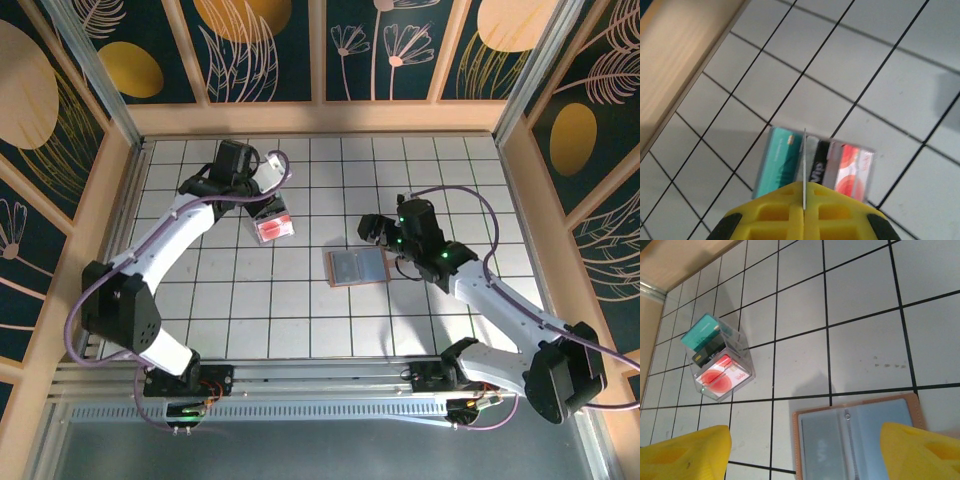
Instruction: Take the credit cards out of the card holder
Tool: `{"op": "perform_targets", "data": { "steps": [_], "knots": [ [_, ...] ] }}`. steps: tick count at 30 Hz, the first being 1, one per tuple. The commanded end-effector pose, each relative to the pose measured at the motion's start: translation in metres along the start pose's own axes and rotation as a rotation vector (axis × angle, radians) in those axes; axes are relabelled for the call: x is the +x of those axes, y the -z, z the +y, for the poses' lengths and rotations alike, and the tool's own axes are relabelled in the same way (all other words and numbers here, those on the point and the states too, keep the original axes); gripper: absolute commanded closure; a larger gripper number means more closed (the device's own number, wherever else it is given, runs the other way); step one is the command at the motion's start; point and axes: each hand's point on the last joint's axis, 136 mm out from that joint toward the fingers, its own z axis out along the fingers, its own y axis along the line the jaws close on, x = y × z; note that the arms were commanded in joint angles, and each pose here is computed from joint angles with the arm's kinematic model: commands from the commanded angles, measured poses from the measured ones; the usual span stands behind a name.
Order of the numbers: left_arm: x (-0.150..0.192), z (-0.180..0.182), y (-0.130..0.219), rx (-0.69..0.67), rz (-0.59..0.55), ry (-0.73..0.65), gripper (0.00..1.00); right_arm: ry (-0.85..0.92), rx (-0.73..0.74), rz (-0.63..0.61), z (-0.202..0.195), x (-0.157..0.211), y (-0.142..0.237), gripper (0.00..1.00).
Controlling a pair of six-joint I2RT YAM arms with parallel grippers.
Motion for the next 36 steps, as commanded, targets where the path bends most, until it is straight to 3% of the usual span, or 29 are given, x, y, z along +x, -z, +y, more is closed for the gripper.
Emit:
{"op": "perform_targets", "data": {
  "steps": [1,20,36],
  "knots": [
    [0.011,0.011,-0.009,0.016,0.058,-0.085,1.0,-0.031,0.046,-0.031,-0.003,-0.012,0.003,0.22],
    [0.042,0.021,-0.078,0.128,0.173,-0.135,1.0,-0.073,0.109,-0.036,-0.012,-0.014,0.001,0.21],
    [0.052,0.023,-0.105,0.154,0.223,-0.153,1.0,-0.074,0.119,-0.039,-0.015,-0.013,0.003,0.21]
  ]
}}
